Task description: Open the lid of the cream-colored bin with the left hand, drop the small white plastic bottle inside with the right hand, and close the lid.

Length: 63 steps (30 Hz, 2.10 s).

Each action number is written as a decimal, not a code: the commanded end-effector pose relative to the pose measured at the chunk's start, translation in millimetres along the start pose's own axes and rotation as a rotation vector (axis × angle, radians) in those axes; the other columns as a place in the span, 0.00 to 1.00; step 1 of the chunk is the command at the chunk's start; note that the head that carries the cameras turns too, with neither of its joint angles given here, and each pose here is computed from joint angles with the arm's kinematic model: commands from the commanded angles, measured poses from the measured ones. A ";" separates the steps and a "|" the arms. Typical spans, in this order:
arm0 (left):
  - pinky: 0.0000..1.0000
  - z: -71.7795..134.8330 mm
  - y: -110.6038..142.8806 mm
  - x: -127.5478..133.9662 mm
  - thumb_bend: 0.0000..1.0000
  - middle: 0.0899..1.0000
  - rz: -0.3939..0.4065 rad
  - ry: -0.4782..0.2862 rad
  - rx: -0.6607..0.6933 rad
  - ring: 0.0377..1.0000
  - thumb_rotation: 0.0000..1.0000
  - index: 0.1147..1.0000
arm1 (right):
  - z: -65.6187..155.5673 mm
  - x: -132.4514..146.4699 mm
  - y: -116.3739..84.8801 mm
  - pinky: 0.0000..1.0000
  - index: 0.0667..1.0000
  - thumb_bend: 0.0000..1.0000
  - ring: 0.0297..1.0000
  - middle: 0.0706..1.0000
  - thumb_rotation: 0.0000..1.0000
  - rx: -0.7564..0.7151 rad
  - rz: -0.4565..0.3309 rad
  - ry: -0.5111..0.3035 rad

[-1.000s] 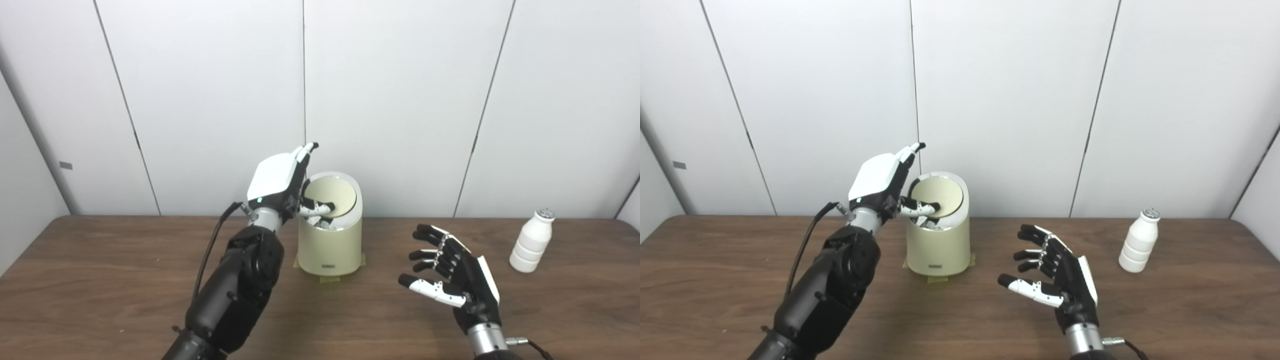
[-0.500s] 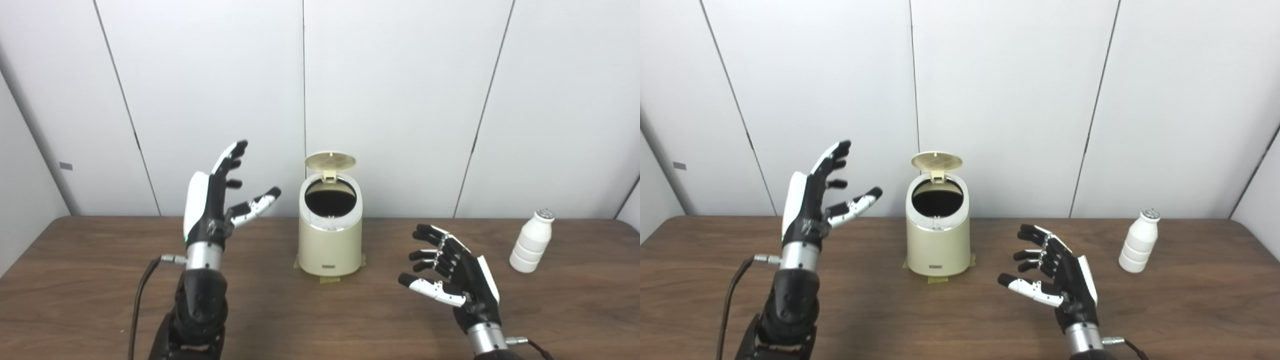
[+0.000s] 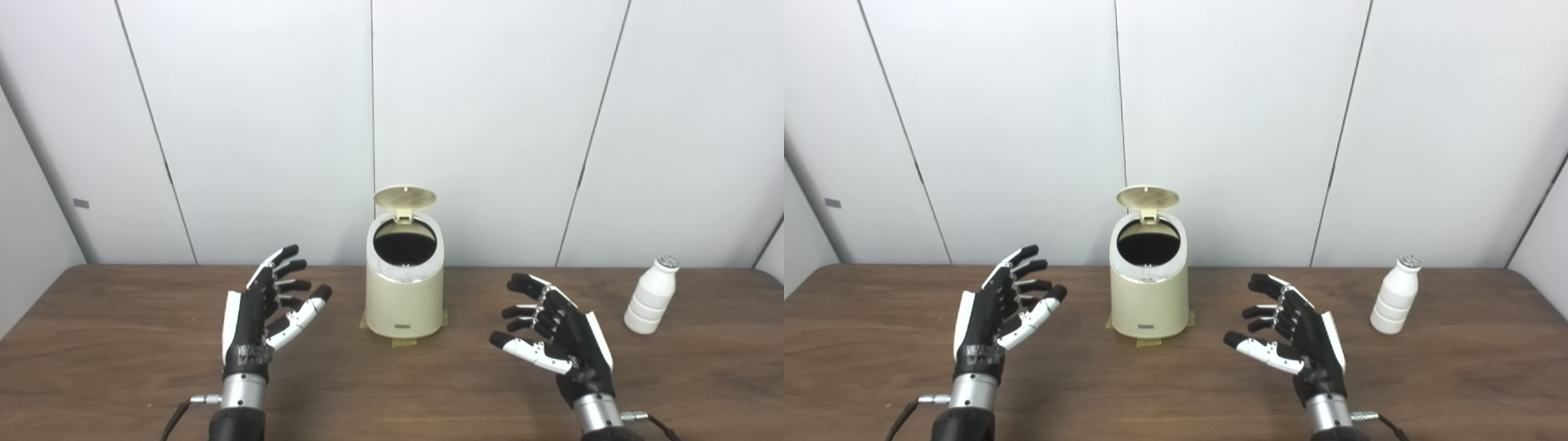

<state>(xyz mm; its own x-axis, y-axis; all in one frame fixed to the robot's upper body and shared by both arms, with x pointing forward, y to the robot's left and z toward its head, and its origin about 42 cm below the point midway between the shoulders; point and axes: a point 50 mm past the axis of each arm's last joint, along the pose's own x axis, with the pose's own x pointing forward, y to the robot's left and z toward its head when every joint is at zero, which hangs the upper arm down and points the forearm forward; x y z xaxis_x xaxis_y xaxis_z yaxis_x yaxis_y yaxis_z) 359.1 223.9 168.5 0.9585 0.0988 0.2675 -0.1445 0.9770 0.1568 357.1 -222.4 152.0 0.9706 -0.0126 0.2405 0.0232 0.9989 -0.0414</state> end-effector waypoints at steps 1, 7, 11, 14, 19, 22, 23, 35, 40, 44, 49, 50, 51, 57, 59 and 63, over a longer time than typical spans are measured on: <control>0.51 7.4 3.5 6.4 0.73 0.72 -0.035 -0.080 -0.011 0.62 0.34 0.82 | 18.8 11.7 0.6 0.48 0.70 0.76 0.55 0.72 0.14 0.004 0.009 -0.094; 0.51 -7.5 3.1 0.3 0.75 0.70 -0.098 -0.070 -0.015 0.62 0.32 0.78 | 30.8 23.1 -5.6 0.51 0.70 0.82 0.56 0.70 0.17 0.022 0.019 -0.144; 0.53 -14.3 6.8 -0.3 0.73 0.70 -0.121 -0.069 -0.011 0.63 0.32 0.77 | 67.0 45.1 -17.3 0.61 0.81 0.77 0.55 0.80 0.11 -0.034 0.050 -0.241; 0.53 -16.4 10.5 1.0 0.70 0.71 -0.122 -0.062 0.000 0.64 0.32 0.78 | 109.7 61.3 -26.4 0.55 0.81 0.76 0.59 0.80 0.11 -0.162 0.040 -0.307; 0.55 -21.4 18.1 3.9 0.69 0.72 -0.121 -0.040 0.002 0.66 0.32 0.79 | 152.7 91.9 -57.7 0.53 0.76 0.81 0.63 0.78 0.17 -0.351 -0.055 -0.341; 0.55 -25.3 24.4 6.5 0.67 0.72 -0.126 -0.049 0.010 0.66 0.29 0.80 | 170.3 109.3 -85.6 0.60 0.74 0.84 0.68 0.80 0.20 -0.424 -0.097 -0.342; 0.55 -26.2 26.3 7.1 0.66 0.73 -0.127 -0.052 0.013 0.66 0.29 0.80 | 177.2 113.7 -95.2 0.63 0.74 0.85 0.70 0.80 0.23 -0.453 -0.112 -0.345; 0.56 -24.5 34.3 9.8 0.57 0.74 -0.130 -0.055 0.031 0.69 0.21 0.81 | 222.9 108.3 -166.8 0.71 0.81 0.78 0.81 0.86 0.13 -0.586 -0.240 -0.217; 0.55 -21.3 35.0 9.0 0.55 0.74 -0.127 -0.054 0.037 0.68 0.17 0.82 | 204.2 98.5 -197.2 0.79 0.88 0.84 0.88 0.92 0.18 -0.588 -0.191 -0.101; 0.54 -19.7 36.9 7.5 0.55 0.74 -0.130 -0.051 0.031 0.67 0.14 0.82 | 184.5 88.2 -210.3 0.85 0.93 0.92 0.91 0.95 0.28 -0.589 -0.163 -0.016; 0.55 -16.9 38.5 7.6 0.53 0.75 -0.136 -0.045 0.039 0.68 0.13 0.82 | 156.3 72.6 -218.3 0.88 0.96 0.92 0.93 0.97 0.31 -0.546 -0.142 0.060; 0.56 -16.5 38.6 7.6 0.52 0.75 -0.138 -0.046 0.036 0.69 0.12 0.83 | 151.9 70.5 -218.3 0.88 0.96 0.92 0.92 0.97 0.31 -0.537 -0.142 0.068; 0.56 -16.2 38.8 7.8 0.52 0.76 -0.137 -0.045 0.035 0.69 0.12 0.83 | 148.1 69.0 -218.2 0.88 0.96 0.91 0.92 0.96 0.31 -0.533 -0.141 0.074; 0.55 -13.1 38.5 8.7 0.53 0.75 -0.134 -0.032 0.036 0.68 0.11 0.82 | 115.5 58.2 -218.9 0.89 0.98 0.93 0.92 0.97 0.30 -0.438 -0.131 0.110; 0.55 -11.4 37.6 8.2 0.53 0.74 -0.135 -0.036 0.034 0.68 0.09 0.81 | 106.3 56.6 -218.8 0.87 0.99 0.92 0.93 0.98 0.26 -0.402 -0.134 0.120; 0.54 -10.3 37.6 8.1 0.53 0.74 -0.140 -0.038 0.034 0.67 0.07 0.82 | 90.2 54.3 -217.6 0.85 0.98 0.88 0.91 0.97 0.21 -0.372 -0.137 0.138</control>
<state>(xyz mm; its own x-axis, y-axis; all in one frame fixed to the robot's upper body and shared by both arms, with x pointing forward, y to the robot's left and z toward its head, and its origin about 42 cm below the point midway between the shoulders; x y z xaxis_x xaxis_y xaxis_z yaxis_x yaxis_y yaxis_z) 355.5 264.6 142.3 0.9811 -0.0251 0.1917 -0.0184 0.9749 0.2219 380.2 -430.5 236.7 0.9834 -0.1799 0.0220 0.1755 0.9151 -0.3631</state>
